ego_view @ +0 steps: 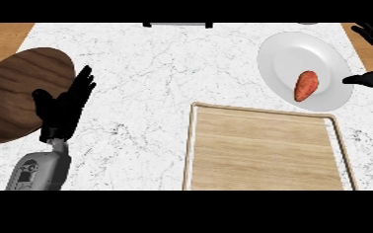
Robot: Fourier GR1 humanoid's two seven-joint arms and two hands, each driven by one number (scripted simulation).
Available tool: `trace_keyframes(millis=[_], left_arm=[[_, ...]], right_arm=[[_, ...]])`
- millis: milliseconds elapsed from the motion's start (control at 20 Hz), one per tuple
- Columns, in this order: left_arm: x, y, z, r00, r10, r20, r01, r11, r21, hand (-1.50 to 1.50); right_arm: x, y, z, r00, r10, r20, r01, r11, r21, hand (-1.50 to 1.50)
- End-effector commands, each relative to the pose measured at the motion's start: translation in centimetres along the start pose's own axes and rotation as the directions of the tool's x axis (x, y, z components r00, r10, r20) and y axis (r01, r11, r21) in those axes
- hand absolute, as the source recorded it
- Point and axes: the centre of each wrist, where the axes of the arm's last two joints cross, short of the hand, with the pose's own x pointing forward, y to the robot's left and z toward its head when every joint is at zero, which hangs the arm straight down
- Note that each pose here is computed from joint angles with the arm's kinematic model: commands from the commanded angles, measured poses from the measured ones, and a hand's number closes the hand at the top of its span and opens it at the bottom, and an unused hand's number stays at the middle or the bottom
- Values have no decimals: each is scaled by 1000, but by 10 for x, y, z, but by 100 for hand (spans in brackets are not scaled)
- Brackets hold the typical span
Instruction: Pick the sweet potato from the tray and place it in the plate
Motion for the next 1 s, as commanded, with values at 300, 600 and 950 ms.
trace_keyframes(millis=[300, 600, 950], left_arm=[[1, -11, 0, 1000, -10, 27, 11, 1000, -17, 0], [7, 0, 3, 1000, 0, 8, 1, 1000, -13, 0], [9, -1, 2, 999, -15, 31, 16, 999, -32, 0]], right_arm=[[-17, -20, 40, 991, -69, 115, 65, 997, 37, -150], [-21, -32, 62, 995, -50, 89, 50, 999, 7, -150], [0, -48, 55, 999, 11, 47, -10, 1000, -21, -150]])
